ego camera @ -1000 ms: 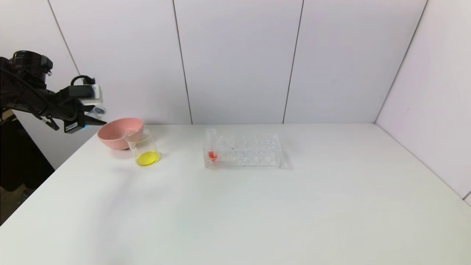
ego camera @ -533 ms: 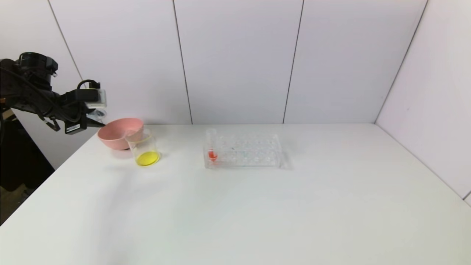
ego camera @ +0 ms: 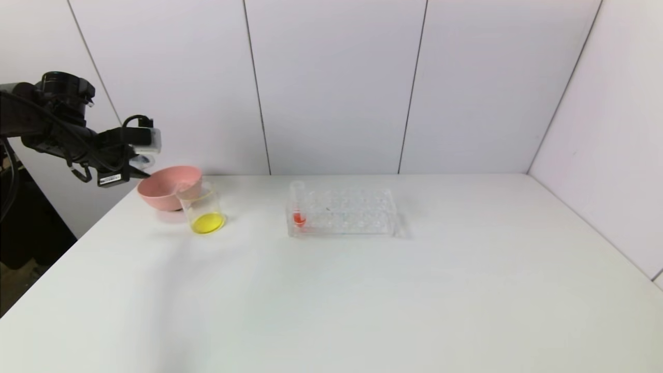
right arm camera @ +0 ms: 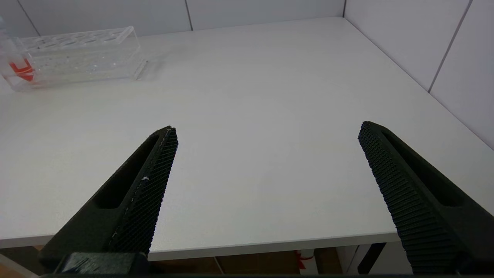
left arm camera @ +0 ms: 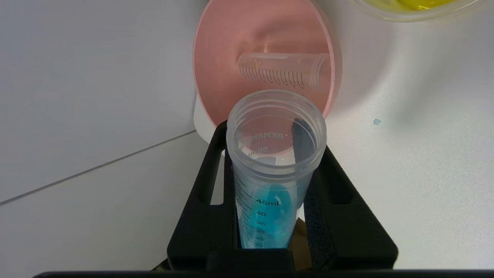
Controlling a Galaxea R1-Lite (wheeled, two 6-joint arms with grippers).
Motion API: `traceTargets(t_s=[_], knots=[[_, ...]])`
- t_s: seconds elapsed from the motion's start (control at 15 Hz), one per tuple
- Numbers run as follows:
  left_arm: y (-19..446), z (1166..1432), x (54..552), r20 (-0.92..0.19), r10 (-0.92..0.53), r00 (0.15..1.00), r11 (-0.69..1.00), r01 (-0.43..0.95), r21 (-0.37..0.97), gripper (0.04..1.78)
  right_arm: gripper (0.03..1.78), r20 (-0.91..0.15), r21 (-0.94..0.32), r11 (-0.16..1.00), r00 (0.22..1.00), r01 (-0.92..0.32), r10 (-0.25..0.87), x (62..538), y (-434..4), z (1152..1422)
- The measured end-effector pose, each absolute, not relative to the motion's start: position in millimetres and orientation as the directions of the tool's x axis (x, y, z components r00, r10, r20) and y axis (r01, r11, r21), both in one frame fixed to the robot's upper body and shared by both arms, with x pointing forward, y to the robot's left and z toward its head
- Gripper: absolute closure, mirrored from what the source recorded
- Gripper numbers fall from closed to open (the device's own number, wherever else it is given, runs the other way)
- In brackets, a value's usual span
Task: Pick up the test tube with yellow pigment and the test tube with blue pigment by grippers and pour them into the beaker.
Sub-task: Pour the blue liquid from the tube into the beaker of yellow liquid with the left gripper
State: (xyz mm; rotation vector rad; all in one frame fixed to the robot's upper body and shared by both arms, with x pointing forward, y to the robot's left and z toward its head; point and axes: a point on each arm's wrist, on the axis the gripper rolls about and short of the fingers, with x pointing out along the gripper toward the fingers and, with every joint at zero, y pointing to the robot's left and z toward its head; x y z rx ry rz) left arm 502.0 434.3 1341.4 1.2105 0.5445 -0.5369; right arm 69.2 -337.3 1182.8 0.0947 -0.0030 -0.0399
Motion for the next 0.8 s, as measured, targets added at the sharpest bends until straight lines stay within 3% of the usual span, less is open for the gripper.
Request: traceTargets(t_s=[0.8], knots=[[412,1339,510,-0.653,-0.079,0.753,0.161,0.656,0.737,1.32,0.1,0.001,0.095,0.995,0.999,0.04,-0.04,69,-337,1183]])
